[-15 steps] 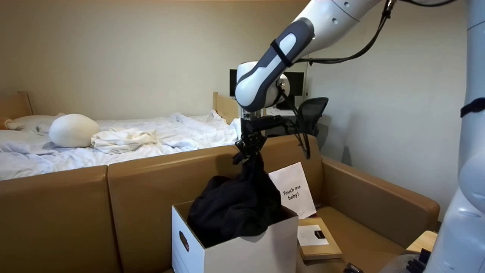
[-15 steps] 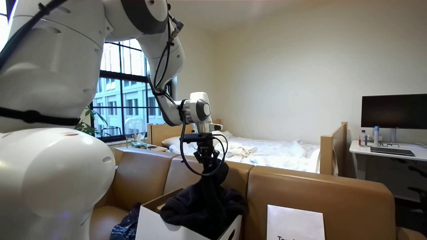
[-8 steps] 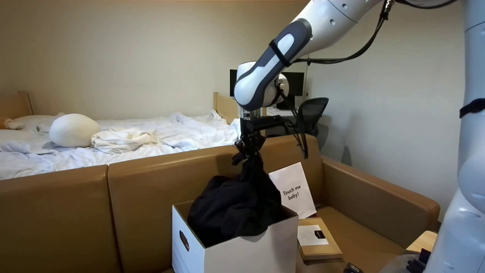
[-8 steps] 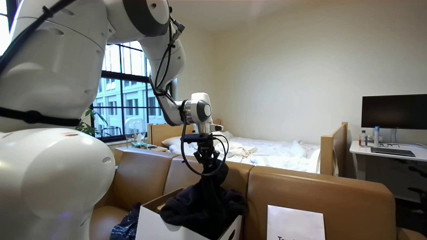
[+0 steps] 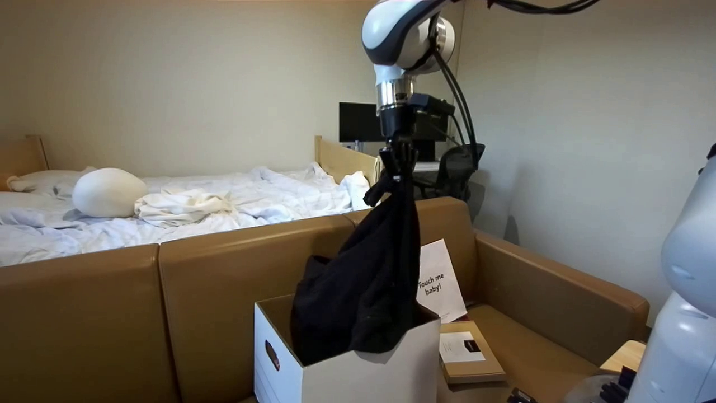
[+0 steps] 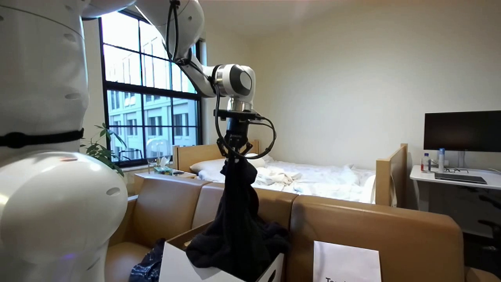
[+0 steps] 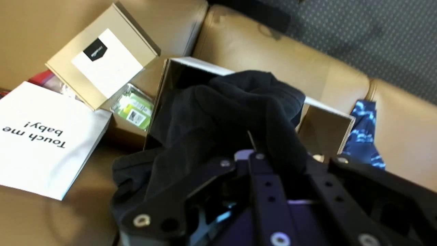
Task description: Move the black shirt to the box
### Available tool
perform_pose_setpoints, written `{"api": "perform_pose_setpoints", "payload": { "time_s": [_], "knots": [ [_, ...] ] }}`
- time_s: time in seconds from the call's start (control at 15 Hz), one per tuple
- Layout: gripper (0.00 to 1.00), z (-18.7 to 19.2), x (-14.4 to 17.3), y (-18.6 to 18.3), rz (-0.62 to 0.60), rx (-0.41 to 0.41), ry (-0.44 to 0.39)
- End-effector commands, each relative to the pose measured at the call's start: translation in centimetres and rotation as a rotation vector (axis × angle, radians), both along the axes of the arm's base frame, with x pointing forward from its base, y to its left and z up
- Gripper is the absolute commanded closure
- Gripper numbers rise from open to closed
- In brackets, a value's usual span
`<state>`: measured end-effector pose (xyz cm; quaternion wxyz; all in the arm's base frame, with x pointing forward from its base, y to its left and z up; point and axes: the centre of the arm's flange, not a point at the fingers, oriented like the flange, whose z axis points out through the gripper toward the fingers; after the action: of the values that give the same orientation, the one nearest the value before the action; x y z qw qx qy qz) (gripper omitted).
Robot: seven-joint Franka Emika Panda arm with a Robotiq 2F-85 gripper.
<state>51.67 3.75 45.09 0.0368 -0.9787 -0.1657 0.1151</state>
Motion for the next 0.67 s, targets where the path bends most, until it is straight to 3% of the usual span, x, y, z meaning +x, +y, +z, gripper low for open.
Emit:
{"api": "perform_pose_setpoints", "payload": {
  "time_s": [0.0, 0.07, 0.13, 0.27, 0.6],
  "knots": [
    [0.96, 4.6, -1.7, -2.0, 0.103, 0.006, 0.176],
    [0.96, 5.1, -2.0, -2.3, 0.134, -0.001, 0.223],
    [0.94, 2.4, -2.1, -1.5, 0.07, 0.013, 0.155],
    [0.94, 3.4, -2.4, -1.9, 0.089, 0.015, 0.193],
    [0.96, 2.9, -2.3, -2.2, 0.087, 0.029, 0.192]
  ]
}}
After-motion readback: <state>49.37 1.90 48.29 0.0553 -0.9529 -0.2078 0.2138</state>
